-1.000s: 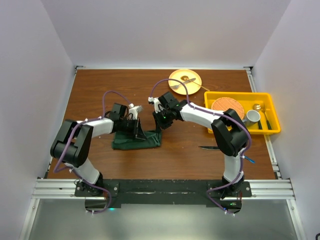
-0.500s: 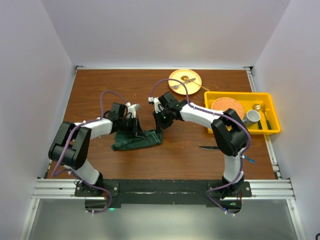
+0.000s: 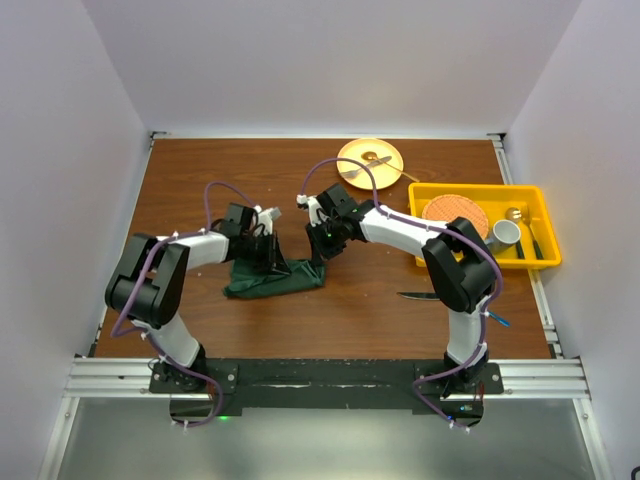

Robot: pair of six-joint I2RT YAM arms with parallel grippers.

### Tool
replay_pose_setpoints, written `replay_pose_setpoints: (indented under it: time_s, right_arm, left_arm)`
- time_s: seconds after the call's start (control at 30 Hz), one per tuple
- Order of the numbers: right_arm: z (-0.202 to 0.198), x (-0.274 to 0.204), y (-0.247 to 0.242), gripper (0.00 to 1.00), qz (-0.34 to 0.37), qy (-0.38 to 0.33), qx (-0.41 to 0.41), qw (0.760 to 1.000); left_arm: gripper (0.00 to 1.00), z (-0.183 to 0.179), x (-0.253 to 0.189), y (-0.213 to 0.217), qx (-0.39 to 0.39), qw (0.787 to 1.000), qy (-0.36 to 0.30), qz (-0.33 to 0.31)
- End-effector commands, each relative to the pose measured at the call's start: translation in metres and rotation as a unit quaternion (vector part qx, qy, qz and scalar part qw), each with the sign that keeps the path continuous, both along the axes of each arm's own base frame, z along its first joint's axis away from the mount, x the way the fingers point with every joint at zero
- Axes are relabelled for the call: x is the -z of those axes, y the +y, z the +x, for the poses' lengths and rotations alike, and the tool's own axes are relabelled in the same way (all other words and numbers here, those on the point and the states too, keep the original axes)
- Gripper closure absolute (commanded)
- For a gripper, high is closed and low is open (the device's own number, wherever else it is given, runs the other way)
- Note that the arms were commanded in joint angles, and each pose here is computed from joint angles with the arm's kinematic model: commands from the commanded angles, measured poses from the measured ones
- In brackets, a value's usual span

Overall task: Fold the napkin into a case and place the utensils inside
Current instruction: Stuff the top corner of the smaller-rectangle-folded napkin into the folded napkin.

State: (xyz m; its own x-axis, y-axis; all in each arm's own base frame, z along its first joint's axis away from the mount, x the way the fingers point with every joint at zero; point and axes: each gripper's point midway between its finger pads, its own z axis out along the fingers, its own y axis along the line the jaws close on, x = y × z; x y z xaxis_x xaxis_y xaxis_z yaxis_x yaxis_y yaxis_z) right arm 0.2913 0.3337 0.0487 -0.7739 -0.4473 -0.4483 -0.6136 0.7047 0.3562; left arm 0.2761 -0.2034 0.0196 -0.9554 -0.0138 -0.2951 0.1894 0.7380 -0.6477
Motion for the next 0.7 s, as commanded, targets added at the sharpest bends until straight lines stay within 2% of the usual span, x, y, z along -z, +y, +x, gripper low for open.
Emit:
replay_pose_setpoints:
  time_s: [0.0,0.37,0.67]
  right_arm:
    - [0.002,-0.046,0.016,1.0,0.056,-0.02,0.0,0.998]
    - [0.0,-0.062,0.018,1.0,0.076,-0.031,0.001,0.997]
    - [-0.012,-0.027,0.017,1.0,0.032,-0.016,-0.027,0.999]
  left_arm:
    - [1.0,0.01,0.009,0.009,-0.012,0.999,-0.002,0.03]
    - [1.0,0.008,0.015,0.01,-0.008,0.999,0.005,0.038]
    - [1.0,0.012,0.004,0.003,0.002,1.0,-0.002,0.02]
